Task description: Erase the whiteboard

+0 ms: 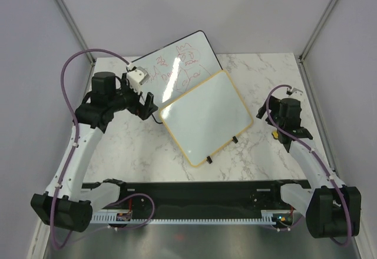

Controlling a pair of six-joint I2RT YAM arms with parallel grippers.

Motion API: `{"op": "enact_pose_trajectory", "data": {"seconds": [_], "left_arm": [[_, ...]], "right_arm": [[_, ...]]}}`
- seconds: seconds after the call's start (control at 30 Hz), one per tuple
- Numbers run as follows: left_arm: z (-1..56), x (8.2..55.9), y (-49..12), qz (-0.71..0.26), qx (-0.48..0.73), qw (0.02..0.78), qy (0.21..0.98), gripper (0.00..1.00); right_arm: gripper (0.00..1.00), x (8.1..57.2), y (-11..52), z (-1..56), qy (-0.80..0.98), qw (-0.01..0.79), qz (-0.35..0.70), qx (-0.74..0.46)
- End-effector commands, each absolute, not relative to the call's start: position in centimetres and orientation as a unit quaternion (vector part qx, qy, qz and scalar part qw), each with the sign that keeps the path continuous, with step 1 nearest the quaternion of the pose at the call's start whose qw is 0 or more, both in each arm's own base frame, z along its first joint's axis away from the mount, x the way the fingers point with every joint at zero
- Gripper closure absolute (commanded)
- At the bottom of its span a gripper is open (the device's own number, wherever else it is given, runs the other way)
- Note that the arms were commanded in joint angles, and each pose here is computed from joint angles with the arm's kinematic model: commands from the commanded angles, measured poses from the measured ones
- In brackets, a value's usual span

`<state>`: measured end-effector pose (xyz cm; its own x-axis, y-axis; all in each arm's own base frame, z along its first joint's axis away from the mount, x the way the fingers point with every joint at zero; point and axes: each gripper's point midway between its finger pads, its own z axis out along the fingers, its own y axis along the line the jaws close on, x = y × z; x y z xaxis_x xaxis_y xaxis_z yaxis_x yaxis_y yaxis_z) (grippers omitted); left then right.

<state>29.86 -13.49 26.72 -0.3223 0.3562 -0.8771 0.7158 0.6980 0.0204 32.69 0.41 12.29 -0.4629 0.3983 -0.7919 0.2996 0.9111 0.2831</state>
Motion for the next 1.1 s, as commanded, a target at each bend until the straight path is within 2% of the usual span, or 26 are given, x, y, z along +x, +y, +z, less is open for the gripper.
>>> {"op": "enact_pose_trajectory", "data": {"seconds": [0.0,0.2,0.53,0.6,0.7,1.07], "left_arm": [[26.1,30.3,-8.2,-0.103,0.244,0.469,0.842,0.01],[23.0,29.1,-1.6,-0.064,0.148,0.479,0.863,0.01],[17.4,28.3,1.3,0.010,0.099,0.525,0.845,0.01],[17.1,28.2,1.2,0.003,0.097,0.525,0.846,0.01],[16.4,27.8,-1.1,-0.056,0.123,0.517,0.845,0.01],[16.2,27.8,-0.8,-0.046,0.122,0.517,0.846,0.01]], "right_arm": [[0.02,33.3,0.3,14.9,0.834,0.512,0.054,0.199],[0.02,32.8,-0.1,15.1,0.825,0.523,0.049,0.208],[0.02,32.3,0.0,15.2,0.817,0.533,0.057,0.215],[0.02,32.1,0.1,14.9,0.819,0.529,0.061,0.214],[0.02,32.1,0.4,14.6,0.824,0.524,0.065,0.207],[0.02,31.9,0.4,15.5,0.812,0.543,0.071,0.203]]}}
